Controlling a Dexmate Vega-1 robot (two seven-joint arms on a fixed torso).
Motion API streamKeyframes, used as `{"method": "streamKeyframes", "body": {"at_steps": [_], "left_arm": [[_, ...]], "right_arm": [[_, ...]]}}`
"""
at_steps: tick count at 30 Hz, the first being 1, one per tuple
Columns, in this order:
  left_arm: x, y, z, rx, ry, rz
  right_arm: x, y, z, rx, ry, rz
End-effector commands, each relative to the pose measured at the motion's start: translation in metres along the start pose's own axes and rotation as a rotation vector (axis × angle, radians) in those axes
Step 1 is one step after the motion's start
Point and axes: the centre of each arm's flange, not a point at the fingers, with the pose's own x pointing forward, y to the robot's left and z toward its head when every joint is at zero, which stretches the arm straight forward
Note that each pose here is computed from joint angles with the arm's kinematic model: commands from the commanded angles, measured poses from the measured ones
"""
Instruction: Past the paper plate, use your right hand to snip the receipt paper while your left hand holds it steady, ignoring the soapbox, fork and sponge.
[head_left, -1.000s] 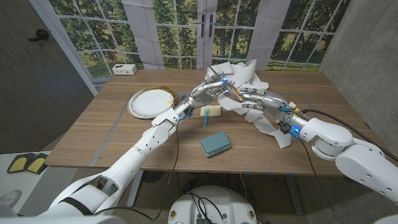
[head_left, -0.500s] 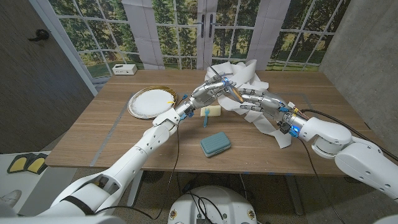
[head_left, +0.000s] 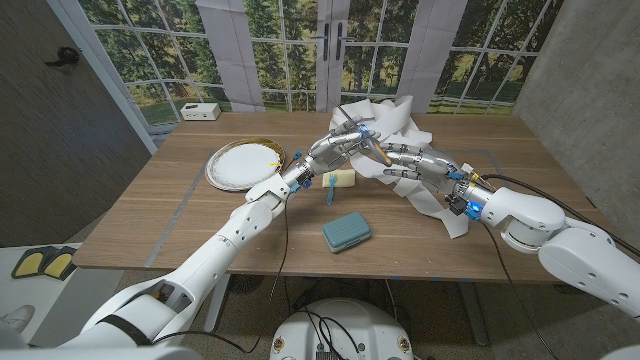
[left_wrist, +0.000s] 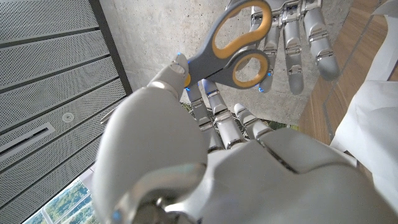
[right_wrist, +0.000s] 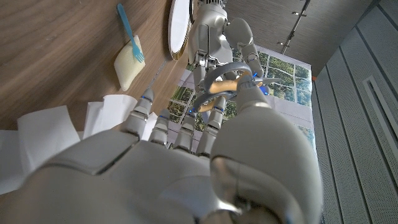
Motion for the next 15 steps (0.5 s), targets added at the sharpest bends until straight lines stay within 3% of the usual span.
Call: {"method": "streamKeyframes", "body": {"at_steps": [1, 8, 15], "left_arm": [[0.004, -0.003, -0.001, 0.010, 0.019, -0.025], [0.005, -0.007, -0.003, 0.011, 0.025, -0.051], [0.002, -0.007, -0.014, -0.004, 0.027, -0.048]], "right_arm": [[0.002, 0.000, 0.000, 0.009, 0.000, 0.026], [0.002, -0.003, 0.000, 0.036, -0.011, 0.041], [0.002, -0.006, -0.012, 0.084, 0.012, 0.059]]}}
